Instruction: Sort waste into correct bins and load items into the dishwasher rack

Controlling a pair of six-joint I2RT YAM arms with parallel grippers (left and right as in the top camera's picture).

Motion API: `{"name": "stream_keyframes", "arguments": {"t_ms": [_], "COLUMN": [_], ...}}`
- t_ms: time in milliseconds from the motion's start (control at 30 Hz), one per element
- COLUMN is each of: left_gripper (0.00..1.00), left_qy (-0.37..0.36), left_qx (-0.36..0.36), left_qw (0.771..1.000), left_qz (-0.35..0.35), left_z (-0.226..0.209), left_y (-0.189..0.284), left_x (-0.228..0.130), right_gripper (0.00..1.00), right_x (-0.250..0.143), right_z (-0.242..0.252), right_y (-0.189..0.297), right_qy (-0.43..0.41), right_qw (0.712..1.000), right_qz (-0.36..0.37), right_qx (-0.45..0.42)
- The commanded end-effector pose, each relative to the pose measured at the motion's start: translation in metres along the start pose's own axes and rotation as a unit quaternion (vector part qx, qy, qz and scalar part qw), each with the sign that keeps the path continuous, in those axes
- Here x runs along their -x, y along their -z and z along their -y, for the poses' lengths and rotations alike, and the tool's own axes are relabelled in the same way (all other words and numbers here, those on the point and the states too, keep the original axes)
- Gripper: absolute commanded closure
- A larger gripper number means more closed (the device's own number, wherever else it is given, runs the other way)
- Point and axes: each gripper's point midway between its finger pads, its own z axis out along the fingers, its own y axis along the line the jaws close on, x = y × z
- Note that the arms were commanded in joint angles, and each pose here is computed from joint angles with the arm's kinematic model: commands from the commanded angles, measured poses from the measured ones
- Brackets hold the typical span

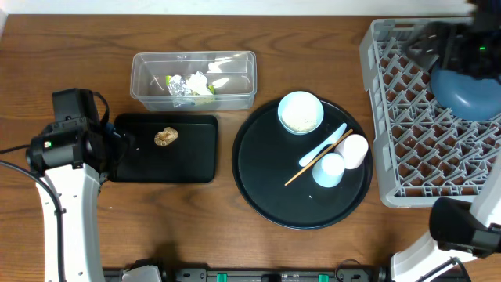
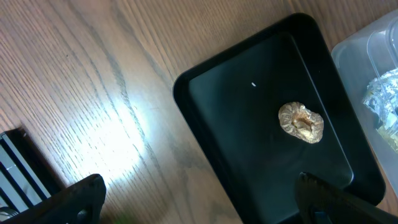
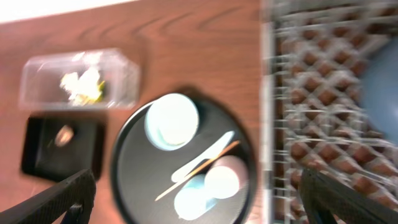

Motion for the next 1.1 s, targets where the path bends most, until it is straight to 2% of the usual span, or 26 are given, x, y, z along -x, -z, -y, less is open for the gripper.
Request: {"name": "stream_keyframes", "arguments": {"t_ms": [0,300,567,767,900,1067], "left_gripper": [0.02,0.02,0.02,0.02,0.02,0.02], "left_qy": [0.005,0.005,0.005,0.005,0.005,0.005], "left_qx": [0.013,0.013,0.013,0.013,0.013,0.013], "left_qw": [1.000,1.000,1.000,1.000,1.000,1.000], "left_qz": [0.001,0.001,0.001,0.001,0.001,0.001], "left_z": [-0.005,-0.005,-0.005,-0.005,-0.005,-0.005], "left_y": [-0.004,-0.004,-0.004,-0.004,-0.004,-0.004], "left_x": [0.001,0.001,0.001,0.001,0.001,0.001], "right_gripper": [0.01,0.01,0.01,0.01,0.01,0.01], "right_x": [-0.009,-0.051,-0.068,-0.107,-0.123,-0.141], "right_z": [-0.038,-0.105,-0.153,-0.145,-0.134,-0.132], "right_y": [-0.018,-0.104,-0.190,-0.257,-0.291,-0.310], "right_qy": [0.051,0.163,0.228,0.276,0.279,0.282], "right_qw": [0.997,0.974,0.956,0.933,0.925,0.916], "right_qz": [-0.031,-0.140,-0.164,-0.230,-0.246,-0.268], "right_qx": [0.049,0.077,0.088,-0.004,-0.076,-0.097]}}
